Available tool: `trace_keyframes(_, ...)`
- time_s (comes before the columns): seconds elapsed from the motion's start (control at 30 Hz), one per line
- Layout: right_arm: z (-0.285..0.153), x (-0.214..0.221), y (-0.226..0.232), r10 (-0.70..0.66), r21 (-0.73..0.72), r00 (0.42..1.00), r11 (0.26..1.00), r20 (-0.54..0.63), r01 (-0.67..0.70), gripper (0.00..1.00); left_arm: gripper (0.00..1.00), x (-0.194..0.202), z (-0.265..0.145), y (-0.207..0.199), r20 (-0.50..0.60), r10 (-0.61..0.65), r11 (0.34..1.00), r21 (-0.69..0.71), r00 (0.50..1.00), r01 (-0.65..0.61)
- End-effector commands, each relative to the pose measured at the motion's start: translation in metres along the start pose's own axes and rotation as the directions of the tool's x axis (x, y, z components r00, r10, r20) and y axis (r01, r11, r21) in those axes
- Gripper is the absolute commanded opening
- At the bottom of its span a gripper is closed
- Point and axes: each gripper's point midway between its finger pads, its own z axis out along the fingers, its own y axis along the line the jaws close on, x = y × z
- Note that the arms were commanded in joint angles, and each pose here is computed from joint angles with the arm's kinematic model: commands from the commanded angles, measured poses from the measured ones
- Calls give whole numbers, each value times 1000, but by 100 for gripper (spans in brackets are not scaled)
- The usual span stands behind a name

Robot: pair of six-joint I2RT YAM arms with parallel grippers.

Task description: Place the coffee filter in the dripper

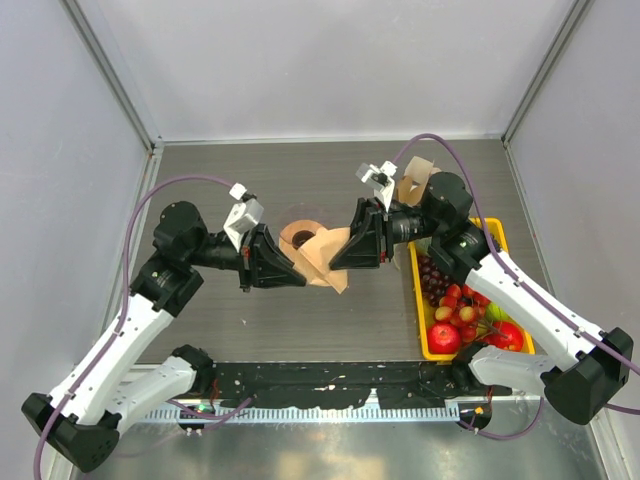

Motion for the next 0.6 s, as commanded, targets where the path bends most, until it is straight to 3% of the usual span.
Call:
trace_keyframes(0.0,-1,-16,6,-69,-2,997,998,26,69,25,0,-5,-5,-16,-19,75,997,37,997,-74)
trace_keyframes(0.13,-1,-16,5,-71,0,997,997,26,71,10,0,4,-8,-21,-56,108,993,53,993,-105)
trace_keyframes(0.27,-1,-14,4,-72,-9,997,997,15,72,5,0,12,-13,-25,-97,157,987,55,983,-152)
trace_keyframes(0.3,-1,-13,4,-71,-10,997,997,11,71,5,5,14,-14,-24,-106,166,986,47,980,-162)
trace_keyframes(0.43,1,-10,2,-61,-14,998,998,5,61,5,51,8,-14,-19,-110,180,983,-7,978,-182)
trace_keyframes(0.47,2,-9,2,-54,-18,999,998,3,54,5,59,6,-14,-19,-109,178,983,-17,978,-181)
trace_keyframes(0.57,4,-6,4,-55,-25,998,998,1,55,5,68,1,-11,-14,-104,170,984,-37,980,-175)
